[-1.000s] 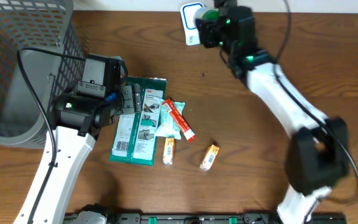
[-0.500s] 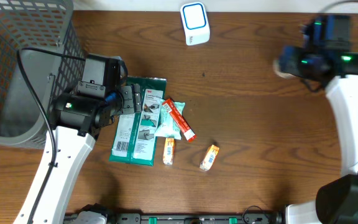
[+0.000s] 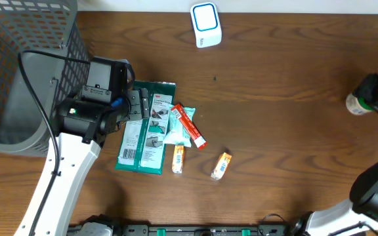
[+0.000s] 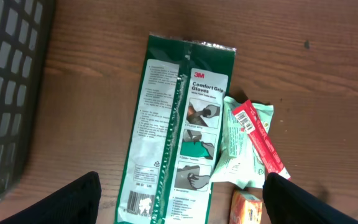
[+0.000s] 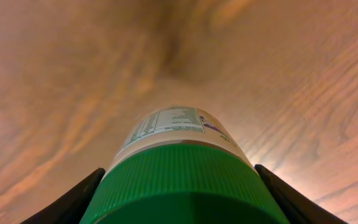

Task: Scan the item barcode
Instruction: 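Carry the jar to the right edge of the table and set it down, then open the right gripper and move it back toward the center items, then lower the right gripper onto the small orange tissue pack and close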

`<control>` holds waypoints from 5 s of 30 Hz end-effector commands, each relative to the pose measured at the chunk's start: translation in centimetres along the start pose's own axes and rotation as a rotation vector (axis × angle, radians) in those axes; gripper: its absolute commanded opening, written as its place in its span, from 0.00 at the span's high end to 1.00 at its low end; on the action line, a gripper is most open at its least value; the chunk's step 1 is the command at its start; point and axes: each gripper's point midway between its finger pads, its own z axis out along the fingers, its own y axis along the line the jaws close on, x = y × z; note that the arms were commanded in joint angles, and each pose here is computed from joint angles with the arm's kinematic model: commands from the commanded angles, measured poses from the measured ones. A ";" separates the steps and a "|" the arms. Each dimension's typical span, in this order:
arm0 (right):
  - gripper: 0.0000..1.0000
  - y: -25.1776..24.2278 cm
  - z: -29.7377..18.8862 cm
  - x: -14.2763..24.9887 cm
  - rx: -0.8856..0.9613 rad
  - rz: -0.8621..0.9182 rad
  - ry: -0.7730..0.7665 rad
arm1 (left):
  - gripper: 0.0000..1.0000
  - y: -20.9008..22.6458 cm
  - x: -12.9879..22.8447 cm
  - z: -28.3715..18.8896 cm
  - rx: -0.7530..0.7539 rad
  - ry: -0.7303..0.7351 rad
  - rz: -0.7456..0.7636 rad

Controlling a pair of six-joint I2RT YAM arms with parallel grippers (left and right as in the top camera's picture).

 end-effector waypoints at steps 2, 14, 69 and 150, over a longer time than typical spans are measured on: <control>0.99 -1.5 2.9 0.7 0.021 0.034 0.081 | 0.16 0.3 -0.5 -0.2 -0.013 -0.012 0.009; 0.70 -3.4 6.5 2.1 0.049 0.072 0.184 | 0.16 0.3 -0.5 -0.2 -0.013 -0.012 0.009; 0.01 23.5 -3.3 20.3 -0.420 -0.442 0.467 | 0.16 0.3 -0.5 -0.2 -0.013 -0.012 0.009; 0.79 18.8 1.1 37.8 0.106 -0.539 0.498 | 0.16 0.3 -0.5 -0.2 -0.012 -0.012 0.009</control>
